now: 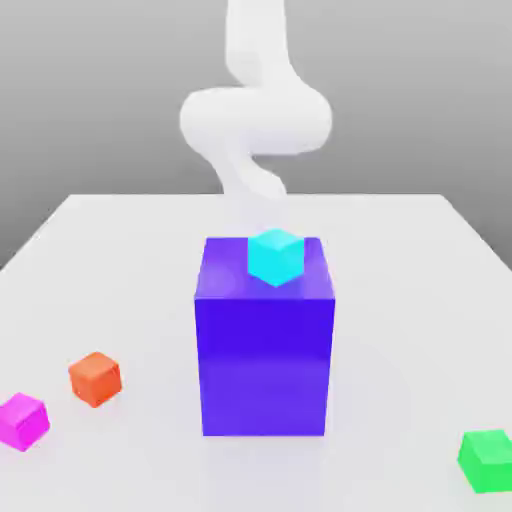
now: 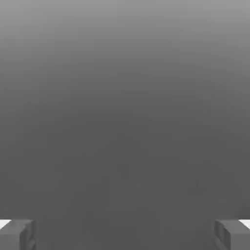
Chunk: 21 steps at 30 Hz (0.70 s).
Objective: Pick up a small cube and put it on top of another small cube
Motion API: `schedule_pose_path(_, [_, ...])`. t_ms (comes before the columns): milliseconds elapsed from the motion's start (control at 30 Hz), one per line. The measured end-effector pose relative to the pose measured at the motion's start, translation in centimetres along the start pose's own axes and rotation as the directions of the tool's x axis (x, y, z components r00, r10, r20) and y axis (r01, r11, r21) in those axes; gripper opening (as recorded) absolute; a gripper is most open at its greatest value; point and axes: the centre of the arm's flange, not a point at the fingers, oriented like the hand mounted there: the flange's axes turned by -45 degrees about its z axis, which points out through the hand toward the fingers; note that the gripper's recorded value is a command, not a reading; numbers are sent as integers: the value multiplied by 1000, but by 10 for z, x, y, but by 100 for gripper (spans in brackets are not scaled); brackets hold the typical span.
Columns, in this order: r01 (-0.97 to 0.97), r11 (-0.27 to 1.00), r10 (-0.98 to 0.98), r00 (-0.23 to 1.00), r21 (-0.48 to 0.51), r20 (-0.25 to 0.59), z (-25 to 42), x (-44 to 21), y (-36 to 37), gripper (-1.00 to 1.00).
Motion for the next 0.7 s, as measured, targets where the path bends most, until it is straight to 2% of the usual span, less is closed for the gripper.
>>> schedule_pose_path(333, [-115, 991, 129, 957, -69, 259, 179, -46, 114, 0])
schedule_pose_path(700, [-243, 949, 311, 813, -199, 492, 314, -197, 248, 0])
